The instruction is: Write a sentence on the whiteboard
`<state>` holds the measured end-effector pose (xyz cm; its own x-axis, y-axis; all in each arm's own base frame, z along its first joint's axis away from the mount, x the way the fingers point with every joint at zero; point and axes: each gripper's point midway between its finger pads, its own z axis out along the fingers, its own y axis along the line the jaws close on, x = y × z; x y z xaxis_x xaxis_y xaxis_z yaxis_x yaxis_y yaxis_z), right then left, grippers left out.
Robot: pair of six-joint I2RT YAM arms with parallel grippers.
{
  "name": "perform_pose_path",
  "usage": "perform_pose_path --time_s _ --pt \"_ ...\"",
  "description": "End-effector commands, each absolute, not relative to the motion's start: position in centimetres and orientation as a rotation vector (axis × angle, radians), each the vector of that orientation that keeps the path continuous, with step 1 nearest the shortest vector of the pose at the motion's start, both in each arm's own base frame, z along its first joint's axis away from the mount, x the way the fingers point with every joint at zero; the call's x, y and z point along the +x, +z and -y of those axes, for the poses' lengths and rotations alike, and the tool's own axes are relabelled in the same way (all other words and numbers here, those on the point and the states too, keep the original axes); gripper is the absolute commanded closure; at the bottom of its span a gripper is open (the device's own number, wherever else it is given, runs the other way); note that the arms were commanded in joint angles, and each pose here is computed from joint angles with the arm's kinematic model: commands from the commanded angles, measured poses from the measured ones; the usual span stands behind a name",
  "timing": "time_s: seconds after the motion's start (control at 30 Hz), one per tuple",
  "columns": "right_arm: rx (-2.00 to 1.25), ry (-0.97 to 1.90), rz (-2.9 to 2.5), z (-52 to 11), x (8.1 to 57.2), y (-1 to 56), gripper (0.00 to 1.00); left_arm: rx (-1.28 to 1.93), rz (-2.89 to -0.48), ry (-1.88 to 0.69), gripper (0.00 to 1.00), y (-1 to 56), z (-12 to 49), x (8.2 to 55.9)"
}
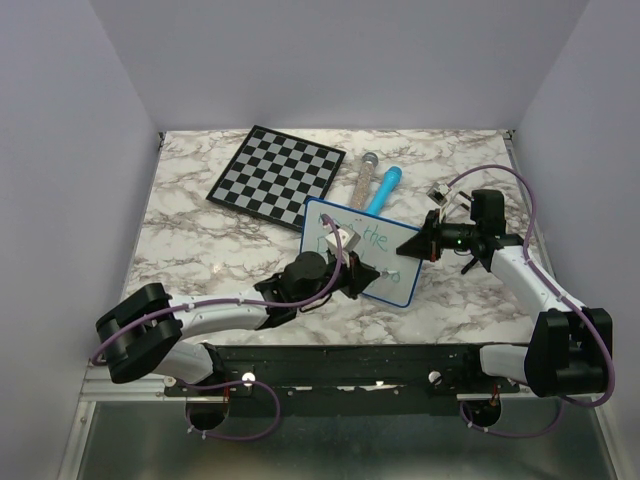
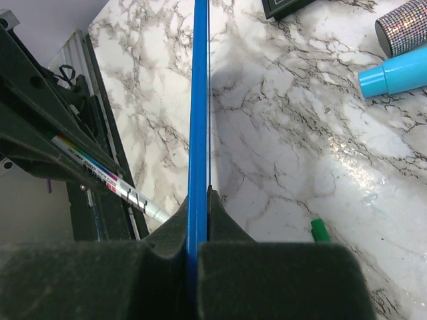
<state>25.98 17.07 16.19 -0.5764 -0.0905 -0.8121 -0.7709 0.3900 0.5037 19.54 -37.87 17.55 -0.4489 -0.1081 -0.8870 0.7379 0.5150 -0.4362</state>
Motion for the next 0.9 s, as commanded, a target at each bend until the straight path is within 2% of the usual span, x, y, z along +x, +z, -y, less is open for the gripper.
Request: perform_pose_path --time_s 0.0,0.23,0.87 --pt "-0.790 1.281 -1.852 -17.8 25.3 18.2 0.99 0.562 -1.696 -1.140 1.00 19.9 39.3 19.5" --pt "-0.791 1.282 -1.850 -17.8 25.3 18.3 0.99 0.552 -1.672 -1.149 1.00 21.1 40.5 20.2" --pt "-0.790 1.280 -1.849 -17.8 25.3 18.3 0.99 0.570 -1.804 -1.094 1.00 17.4 40.2 20.2"
